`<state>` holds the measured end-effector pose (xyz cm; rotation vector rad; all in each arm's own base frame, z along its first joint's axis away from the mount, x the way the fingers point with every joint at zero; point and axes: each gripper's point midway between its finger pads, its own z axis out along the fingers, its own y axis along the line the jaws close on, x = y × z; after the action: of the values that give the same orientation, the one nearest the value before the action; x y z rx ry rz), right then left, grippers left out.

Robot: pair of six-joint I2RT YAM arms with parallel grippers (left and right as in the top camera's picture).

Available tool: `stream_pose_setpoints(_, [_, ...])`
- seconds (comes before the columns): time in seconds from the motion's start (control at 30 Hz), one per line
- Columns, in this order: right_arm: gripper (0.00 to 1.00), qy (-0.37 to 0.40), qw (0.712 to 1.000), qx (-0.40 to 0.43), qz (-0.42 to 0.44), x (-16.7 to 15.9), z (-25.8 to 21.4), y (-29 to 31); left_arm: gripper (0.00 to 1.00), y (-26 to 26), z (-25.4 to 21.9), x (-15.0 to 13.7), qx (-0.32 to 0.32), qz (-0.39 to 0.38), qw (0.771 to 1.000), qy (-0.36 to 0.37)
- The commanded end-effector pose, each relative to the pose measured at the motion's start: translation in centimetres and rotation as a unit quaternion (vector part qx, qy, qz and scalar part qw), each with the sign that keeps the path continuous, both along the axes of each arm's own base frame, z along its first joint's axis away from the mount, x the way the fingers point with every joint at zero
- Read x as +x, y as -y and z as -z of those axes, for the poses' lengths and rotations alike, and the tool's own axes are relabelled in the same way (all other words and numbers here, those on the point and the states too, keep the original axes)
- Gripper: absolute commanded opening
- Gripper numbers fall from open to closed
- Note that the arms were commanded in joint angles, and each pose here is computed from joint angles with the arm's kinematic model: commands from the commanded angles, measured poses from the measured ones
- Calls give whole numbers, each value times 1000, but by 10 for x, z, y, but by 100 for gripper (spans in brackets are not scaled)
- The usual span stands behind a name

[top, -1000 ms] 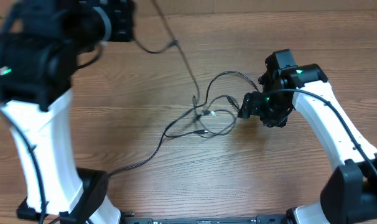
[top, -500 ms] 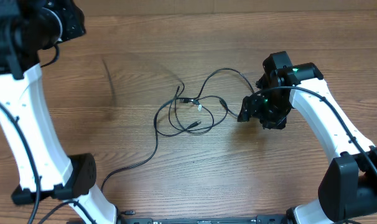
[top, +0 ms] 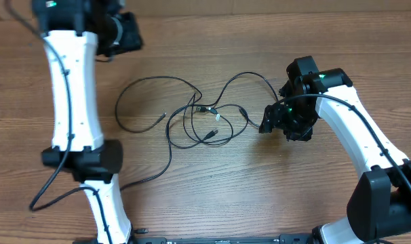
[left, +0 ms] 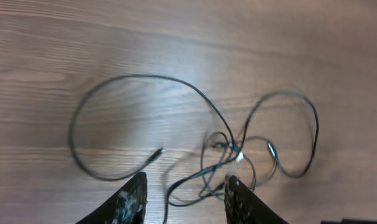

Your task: Untangle cables

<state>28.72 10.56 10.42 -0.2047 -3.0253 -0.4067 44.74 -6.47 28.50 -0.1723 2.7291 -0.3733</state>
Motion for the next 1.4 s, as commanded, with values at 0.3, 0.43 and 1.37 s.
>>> stream_pose_setpoints(0.3, [77,3,1000,5,-3,2,-1,-2,37,103,98,0,37,169,980,-93])
stream_pose_setpoints(0.43, [77,3,1000,5,-3,3,-1,-2,33,129,131,-6,51,219,967,-120])
stream_pose_setpoints(1.37, [77,1,1000,3,-4,2,-1,-1,27,131,218,-16,143,245,937,-205])
